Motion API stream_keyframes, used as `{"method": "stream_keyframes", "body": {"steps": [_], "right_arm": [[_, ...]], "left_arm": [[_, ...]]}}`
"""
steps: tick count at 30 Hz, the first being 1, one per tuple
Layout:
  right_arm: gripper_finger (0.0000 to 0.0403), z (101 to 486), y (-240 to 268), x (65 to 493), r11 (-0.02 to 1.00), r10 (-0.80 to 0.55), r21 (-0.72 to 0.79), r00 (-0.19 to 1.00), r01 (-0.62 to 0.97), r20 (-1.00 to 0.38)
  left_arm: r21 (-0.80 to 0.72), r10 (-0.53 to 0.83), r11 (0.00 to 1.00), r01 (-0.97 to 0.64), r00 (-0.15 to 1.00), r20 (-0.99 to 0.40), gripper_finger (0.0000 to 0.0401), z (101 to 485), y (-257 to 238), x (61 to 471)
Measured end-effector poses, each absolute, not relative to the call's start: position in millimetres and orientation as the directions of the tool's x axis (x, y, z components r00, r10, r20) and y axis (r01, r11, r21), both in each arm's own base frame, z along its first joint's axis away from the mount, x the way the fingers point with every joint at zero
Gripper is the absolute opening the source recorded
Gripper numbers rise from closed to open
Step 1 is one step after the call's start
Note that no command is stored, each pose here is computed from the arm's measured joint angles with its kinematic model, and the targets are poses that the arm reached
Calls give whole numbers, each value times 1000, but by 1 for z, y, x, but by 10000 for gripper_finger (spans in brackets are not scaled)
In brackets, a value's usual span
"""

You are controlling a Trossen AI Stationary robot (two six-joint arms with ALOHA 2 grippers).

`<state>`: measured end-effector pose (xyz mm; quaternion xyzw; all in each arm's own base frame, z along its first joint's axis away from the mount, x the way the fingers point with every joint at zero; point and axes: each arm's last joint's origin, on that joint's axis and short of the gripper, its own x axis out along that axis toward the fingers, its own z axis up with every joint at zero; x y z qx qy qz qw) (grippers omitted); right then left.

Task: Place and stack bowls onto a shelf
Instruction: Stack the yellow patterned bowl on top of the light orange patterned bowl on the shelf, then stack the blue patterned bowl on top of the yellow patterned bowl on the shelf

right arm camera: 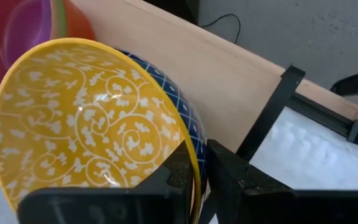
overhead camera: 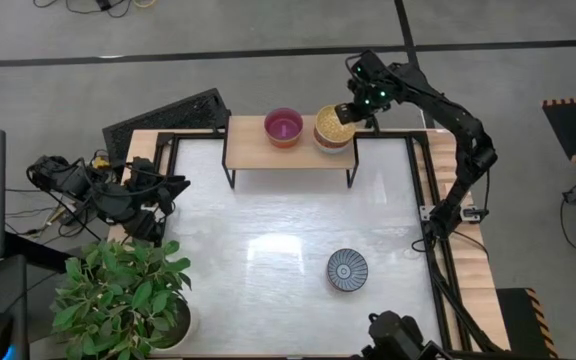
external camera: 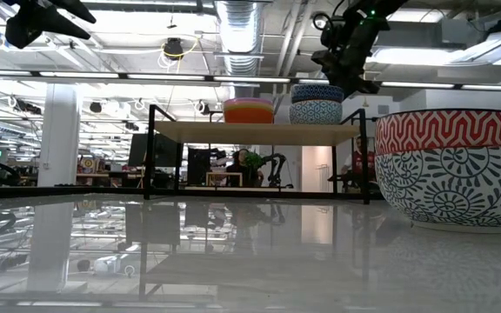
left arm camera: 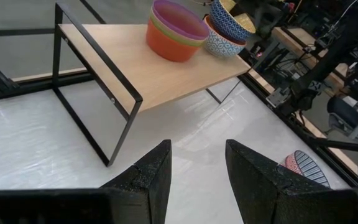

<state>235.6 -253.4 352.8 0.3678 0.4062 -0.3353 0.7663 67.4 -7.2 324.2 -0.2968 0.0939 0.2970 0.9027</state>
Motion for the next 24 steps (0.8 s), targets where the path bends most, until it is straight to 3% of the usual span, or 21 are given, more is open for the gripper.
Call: {"method": "stream_keyframes", "body": {"steps": [11,24], "right_arm": [[82,354,-254,237,514,-213,311,470,799,-857],[157,354,-253,237,520,-189,335,488,786,-852]], "left_arm": [[-469,483,650,-598,801,-353,135,323,-7,67],[-458,485,653,-604,797,-360,135,322,-7,66]]}}
